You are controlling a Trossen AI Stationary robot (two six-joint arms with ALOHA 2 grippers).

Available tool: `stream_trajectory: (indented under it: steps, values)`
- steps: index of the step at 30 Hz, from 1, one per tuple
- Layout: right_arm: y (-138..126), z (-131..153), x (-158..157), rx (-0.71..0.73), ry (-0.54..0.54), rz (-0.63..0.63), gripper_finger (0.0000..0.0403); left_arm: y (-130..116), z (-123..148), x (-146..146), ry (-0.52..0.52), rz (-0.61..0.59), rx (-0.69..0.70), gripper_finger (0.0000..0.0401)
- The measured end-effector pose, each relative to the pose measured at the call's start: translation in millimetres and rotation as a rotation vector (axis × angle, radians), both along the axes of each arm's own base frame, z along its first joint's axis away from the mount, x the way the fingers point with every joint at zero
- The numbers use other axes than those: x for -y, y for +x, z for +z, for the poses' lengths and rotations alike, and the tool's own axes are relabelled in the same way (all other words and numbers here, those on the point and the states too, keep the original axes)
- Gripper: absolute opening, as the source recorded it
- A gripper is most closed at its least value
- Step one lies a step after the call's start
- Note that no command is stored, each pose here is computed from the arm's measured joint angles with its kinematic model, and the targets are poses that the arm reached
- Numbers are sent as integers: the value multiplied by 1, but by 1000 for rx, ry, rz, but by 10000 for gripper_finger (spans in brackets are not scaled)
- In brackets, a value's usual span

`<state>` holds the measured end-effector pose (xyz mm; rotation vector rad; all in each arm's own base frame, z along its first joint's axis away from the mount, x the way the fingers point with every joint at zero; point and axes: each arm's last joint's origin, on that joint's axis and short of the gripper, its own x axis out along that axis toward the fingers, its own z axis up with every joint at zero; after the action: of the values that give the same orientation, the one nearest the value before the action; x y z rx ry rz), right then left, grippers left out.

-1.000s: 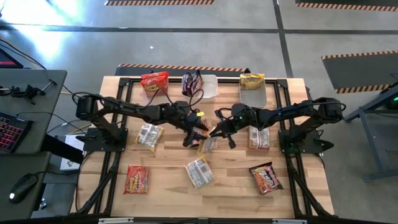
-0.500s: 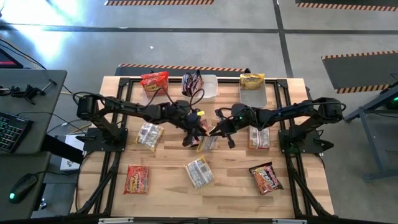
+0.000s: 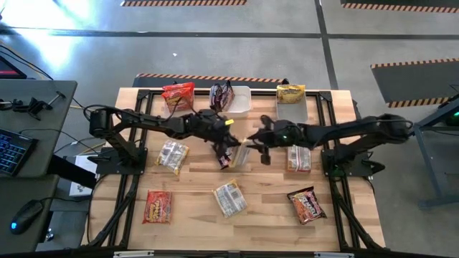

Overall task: Sort Maruchan noodles
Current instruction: Put the yellow noodle pack into the gray bin

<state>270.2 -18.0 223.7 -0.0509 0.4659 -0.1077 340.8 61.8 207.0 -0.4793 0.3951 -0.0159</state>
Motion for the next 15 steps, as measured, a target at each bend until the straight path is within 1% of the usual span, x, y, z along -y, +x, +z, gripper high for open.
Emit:
stream_trajectory:
  steps: [2,4,7,10,12,15]
  values:
    - [-10,7,-4,-2,39,-123,165,-2,-2,-4,-39,95,41,0]
    - [-19,12,-7,-4,103,-247,189,-4,-1,-8,-75,187,101,0]
    - [-27,16,-10,28,202,-374,217,-6,2,-11,-110,301,195,0]
    - [-27,16,-13,54,283,-417,237,-6,5,-11,-111,391,263,0]
    - [-25,17,-13,67,319,-441,247,-6,8,-10,-102,429,293,0]
    - [-19,22,-11,92,302,-503,259,-5,13,-9,-99,470,350,0]
